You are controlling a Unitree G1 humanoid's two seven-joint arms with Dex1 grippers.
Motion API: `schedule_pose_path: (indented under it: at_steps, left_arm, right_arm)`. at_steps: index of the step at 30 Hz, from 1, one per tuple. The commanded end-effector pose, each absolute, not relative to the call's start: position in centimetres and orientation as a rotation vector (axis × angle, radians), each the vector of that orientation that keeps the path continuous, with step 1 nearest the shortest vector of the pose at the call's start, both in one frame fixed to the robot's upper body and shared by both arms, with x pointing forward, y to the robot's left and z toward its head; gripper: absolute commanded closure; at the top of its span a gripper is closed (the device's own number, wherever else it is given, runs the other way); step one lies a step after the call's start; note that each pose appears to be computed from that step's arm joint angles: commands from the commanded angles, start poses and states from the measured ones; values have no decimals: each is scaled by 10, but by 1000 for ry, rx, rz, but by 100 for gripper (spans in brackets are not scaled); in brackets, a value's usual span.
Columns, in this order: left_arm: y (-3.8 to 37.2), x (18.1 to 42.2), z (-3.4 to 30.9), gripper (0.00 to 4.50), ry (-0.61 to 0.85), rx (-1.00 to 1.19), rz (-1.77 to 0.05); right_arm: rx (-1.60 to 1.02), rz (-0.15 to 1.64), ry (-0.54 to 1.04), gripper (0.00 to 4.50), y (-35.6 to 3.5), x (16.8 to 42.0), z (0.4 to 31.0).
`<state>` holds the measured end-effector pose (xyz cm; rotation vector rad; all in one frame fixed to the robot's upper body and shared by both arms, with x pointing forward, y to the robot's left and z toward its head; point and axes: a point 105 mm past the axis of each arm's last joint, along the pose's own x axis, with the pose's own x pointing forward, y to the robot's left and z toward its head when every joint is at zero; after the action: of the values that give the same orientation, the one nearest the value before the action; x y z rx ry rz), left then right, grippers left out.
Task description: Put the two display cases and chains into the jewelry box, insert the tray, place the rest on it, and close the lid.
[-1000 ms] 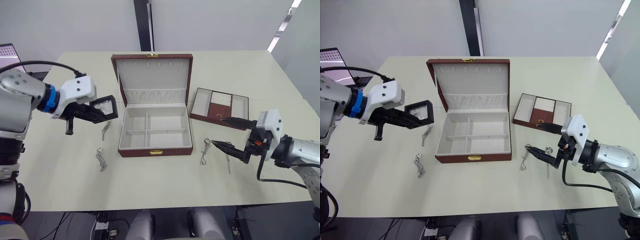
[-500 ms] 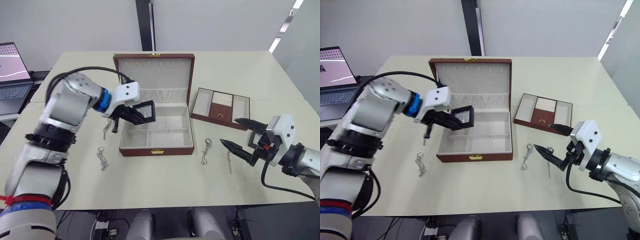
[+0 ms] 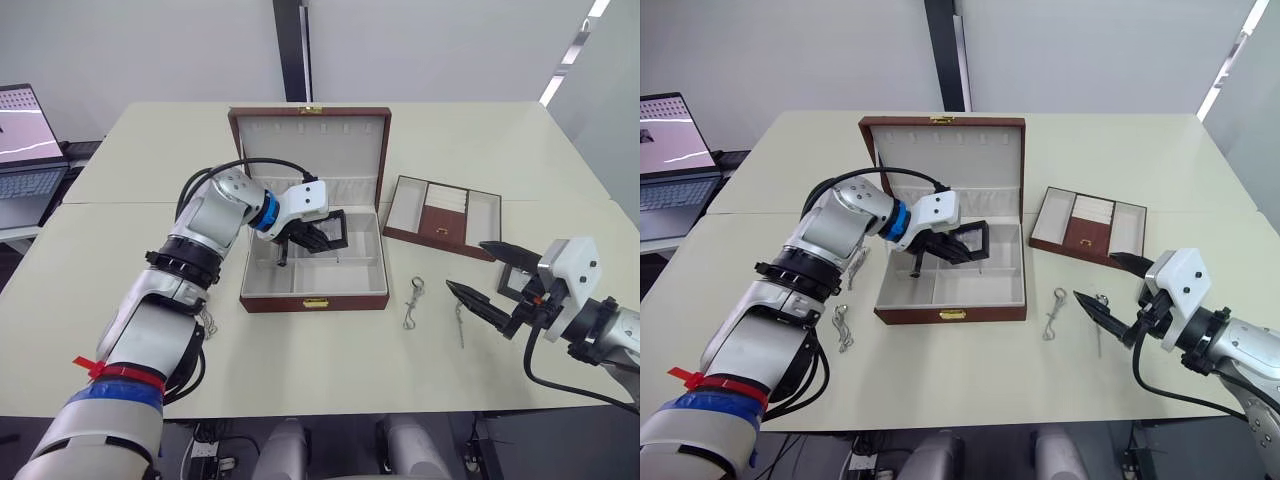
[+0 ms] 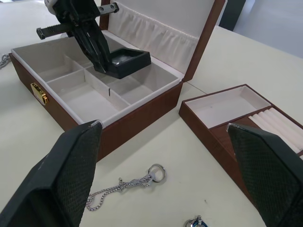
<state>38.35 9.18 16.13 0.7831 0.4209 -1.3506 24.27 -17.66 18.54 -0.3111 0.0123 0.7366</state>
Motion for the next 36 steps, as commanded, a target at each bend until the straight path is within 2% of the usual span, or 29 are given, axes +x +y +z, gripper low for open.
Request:
schedule_pose_path:
  at_steps: [1,16,25,30,31,36]
  left_arm:
    - [87,387,171,446,386,813,-1353]
    - [82,388,173,446,347,807,-1361]
    - [82,388,174,172,335,798,-1361]
    - [82,387,186,16,282,749,-1369]
    - [82,386,188,2,271,738,-1375]
    - [92,367,220,2,157,517,-1430]
  right_arm:
    - [-331,722,-26,0,-177,239,196]
    - [-333,716,-18,0,-178,237,196]
    - [-334,714,-10,0,-181,238,196]
    - [-335,712,1,0,-187,238,196]
    - [-335,713,4,0,-188,237,196]
    - [-319,695,48,0,-211,234,194]
